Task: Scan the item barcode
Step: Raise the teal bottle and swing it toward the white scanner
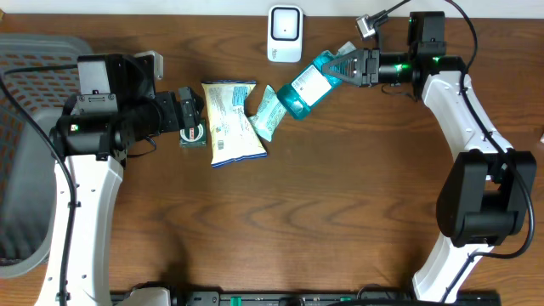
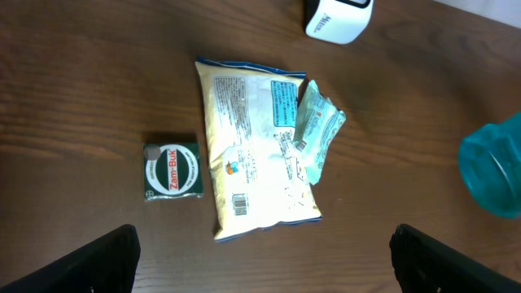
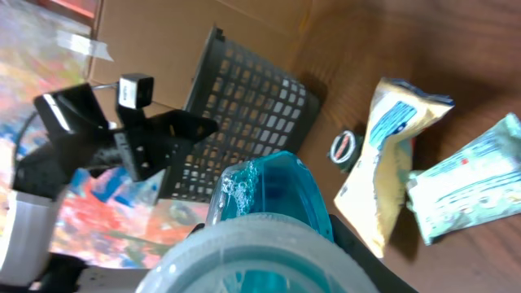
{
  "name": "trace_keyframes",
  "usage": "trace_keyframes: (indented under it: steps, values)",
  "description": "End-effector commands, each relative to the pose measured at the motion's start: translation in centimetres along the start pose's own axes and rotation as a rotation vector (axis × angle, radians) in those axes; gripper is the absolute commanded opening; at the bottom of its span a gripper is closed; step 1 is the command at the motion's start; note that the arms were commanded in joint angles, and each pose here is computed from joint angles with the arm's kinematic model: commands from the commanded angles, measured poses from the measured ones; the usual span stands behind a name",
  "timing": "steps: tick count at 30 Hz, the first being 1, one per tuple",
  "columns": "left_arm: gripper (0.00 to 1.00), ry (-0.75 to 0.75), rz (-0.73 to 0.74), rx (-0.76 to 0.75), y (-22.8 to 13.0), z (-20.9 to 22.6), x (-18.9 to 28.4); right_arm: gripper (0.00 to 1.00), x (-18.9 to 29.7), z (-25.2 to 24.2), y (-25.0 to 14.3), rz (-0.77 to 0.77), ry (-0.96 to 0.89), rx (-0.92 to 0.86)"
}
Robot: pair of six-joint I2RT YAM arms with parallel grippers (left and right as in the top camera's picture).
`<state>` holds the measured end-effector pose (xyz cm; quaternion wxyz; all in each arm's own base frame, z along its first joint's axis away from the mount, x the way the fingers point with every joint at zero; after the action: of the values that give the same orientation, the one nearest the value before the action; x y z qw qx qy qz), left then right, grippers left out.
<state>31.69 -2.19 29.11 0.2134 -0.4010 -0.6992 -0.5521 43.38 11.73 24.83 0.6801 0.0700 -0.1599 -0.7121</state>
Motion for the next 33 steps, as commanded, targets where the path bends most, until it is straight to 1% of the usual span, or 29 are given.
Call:
trace_keyframes:
  steps: [1, 6, 11, 25, 30, 33]
  values:
    - [0.98, 0.007, 0.001, -0.017, 0.0, 0.1, -0.1, 0.01, 0.1, 2.0, 0.2, 0.042, 0.098, -0.035]
    - [0.98, 0.007, 0.000, -0.017, 0.0, 0.1, -0.1, 0.01, 0.1, 2.0, 0.2, 0.044, 0.096, -0.082]
    - [0.98, 0.007, 0.001, -0.017, 0.0, 0.1, -0.1, 0.01, 0.1, 2.0, 0.2, 0.044, 0.096, -0.083]
    - [0.98, 0.007, 0.001, -0.017, 0.0, 0.1, -0.1, 0.01, -0.5, 2.2, 0.2, 0.051, 0.097, -0.028]
    - [0.98, 0.007, 0.001, -0.017, 0.0, 0.1, -0.1, 0.01, -2.5, 1.2, 0.3, 0.022, -0.027, -0.013]
    - [0.98, 0.007, 0.001, -0.017, 0.0, 0.1, -0.1, 0.01, -4.2, 1.2, 0.2, 0.027, -0.063, 0.019]
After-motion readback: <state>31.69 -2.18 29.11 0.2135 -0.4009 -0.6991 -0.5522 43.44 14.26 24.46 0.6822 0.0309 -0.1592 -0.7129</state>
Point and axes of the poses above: each gripper's point midway between its finger pads, its own x axis back along the fingers, its own z axis along the line the jaws close on, y = z × x, the point moved 7 cm from there along x, back along the fingers, and after that the axes turned 7 degrees about -x, right-handed, at the moved point
